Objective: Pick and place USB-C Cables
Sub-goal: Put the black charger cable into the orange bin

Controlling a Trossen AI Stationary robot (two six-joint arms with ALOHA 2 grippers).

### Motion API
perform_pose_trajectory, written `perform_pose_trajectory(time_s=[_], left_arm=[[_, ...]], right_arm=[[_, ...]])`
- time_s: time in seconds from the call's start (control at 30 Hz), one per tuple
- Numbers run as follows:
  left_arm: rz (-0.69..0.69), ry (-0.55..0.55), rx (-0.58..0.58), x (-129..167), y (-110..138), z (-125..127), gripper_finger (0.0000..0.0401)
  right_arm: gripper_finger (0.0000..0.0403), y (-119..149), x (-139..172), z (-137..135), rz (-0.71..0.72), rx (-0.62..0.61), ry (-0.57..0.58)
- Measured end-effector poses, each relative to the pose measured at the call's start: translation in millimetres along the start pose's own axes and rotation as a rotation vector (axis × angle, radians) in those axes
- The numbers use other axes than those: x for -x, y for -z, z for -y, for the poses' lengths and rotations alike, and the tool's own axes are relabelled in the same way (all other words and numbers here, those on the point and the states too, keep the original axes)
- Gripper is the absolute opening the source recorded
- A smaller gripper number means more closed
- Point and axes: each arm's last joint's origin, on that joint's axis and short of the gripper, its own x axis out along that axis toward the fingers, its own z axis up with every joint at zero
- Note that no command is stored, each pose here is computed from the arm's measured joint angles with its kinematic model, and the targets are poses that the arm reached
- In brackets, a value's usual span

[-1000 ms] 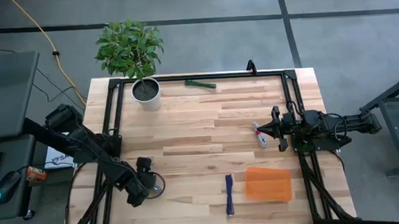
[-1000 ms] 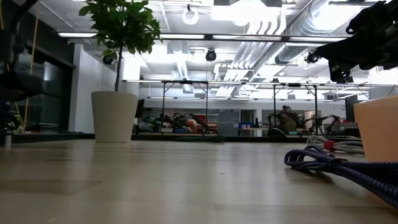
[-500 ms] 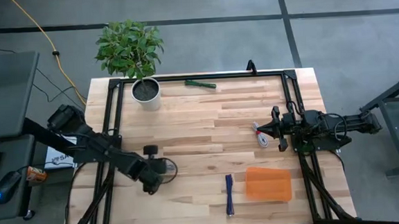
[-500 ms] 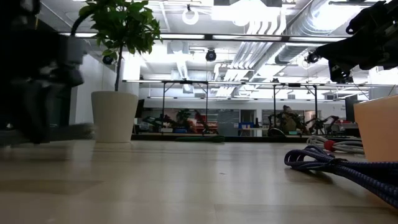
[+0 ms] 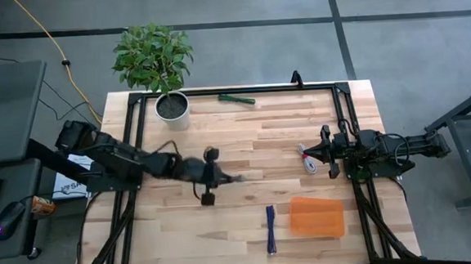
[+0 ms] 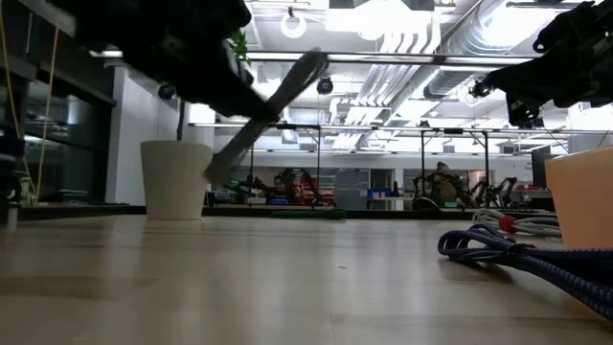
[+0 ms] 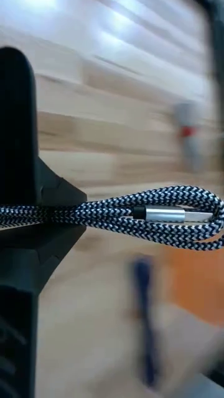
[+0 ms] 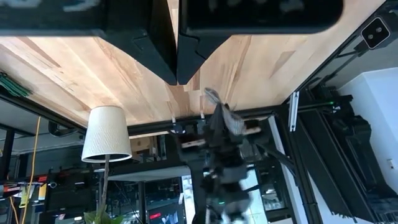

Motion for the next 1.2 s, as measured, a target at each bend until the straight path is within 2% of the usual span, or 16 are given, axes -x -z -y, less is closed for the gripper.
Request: perform_pose_trajectory(time_s=[0.07, 0.17, 0.33, 0.7, 0.87, 1.0, 1.1, 1.2], left_arm=[[0.104, 0.022, 0.056, 0.7, 4.0, -14.7, 0.0001], [0.263, -0.004, 0.088, 6.1, 6.9, -31.5, 0.0001], [0.453, -0.042, 0.119, 18.1, 11.2, -46.5, 0.0000], [0.510, -0.063, 0.219, 21.8, 9.7, -57.1, 0.0000], [0.508, -0.060, 0.218, 21.7, 9.9, -57.0, 0.0000], [0.509, -0.061, 0.218, 21.7, 9.8, -57.0, 0.0000], [0.526, -0.071, 0.220, 21.6, 6.1, -59.5, 0.0000], [0.547, -0.085, 0.222, 16.0, -2.7, -63.5, 0.0000]], right_arm=[[0.0000, 0.1, -0.1, 0.0, -0.002, 0.000, 0.000], [0.0000, 0.5, -0.5, 0.0, -0.007, 0.001, 0.001], [0.0000, 0.5, -0.5, 0.4, -0.006, 0.000, 0.011], [0.0000, -0.2, -0.6, 0.4, 0.002, -0.001, 0.013], [0.0000, -1.7, -0.7, 1.4, 0.023, -0.083, 0.052], [0.0004, 0.6, -3.0, 2.2, -0.003, -0.100, 0.077], [0.0027, 1.4, -7.0, 2.5, -0.015, -0.137, 0.096], [0.0074, 0.5, -12.7, 2.0, -0.013, -0.149, 0.095]])
